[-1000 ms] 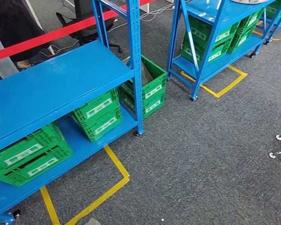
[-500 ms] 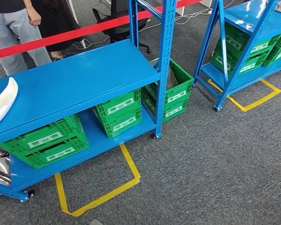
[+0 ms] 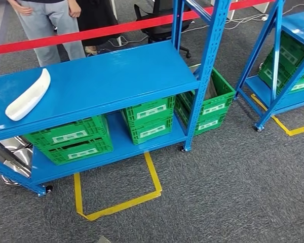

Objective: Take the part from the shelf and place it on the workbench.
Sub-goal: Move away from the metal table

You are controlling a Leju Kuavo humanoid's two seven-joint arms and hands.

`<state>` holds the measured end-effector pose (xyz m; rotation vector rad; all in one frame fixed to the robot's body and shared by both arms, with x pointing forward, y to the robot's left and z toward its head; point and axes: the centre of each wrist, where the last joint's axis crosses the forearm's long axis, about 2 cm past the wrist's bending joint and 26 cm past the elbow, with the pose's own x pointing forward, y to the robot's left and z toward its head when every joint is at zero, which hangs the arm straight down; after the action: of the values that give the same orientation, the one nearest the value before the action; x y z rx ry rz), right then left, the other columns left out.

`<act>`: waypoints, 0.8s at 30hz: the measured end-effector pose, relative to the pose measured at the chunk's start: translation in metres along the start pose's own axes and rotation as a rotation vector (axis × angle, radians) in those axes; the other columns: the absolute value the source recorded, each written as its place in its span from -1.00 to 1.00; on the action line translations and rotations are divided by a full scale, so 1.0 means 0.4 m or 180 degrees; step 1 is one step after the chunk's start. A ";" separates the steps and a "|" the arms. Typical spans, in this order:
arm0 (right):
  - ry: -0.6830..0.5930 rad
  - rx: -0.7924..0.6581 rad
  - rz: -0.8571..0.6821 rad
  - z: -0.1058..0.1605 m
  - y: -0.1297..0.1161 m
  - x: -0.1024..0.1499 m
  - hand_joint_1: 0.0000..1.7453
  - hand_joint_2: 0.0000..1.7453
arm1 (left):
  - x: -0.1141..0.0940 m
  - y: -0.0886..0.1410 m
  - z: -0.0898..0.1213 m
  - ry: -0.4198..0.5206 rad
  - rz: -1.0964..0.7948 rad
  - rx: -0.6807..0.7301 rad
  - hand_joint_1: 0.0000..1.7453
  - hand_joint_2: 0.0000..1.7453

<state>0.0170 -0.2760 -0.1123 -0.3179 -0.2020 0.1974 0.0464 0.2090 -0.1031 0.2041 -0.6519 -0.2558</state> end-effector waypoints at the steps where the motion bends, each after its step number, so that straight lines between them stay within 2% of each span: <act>1: -0.0009 -0.0004 0.0003 0.000 -0.001 0.002 -1.00 -1.00 | -0.002 0.000 0.001 0.0007 -0.0002 0.0000 -1.00 -1.00; 24: -0.0119 -0.0088 0.0102 -0.001 -0.006 -0.006 -1.00 -1.00 | -0.006 -0.002 0.004 0.0007 -0.0015 0.0000 -1.00 -1.00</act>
<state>0.0152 -0.2789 -0.1123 -0.3453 -0.2368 0.2325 0.0434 0.2088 -0.1034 0.2057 -0.6494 -0.2600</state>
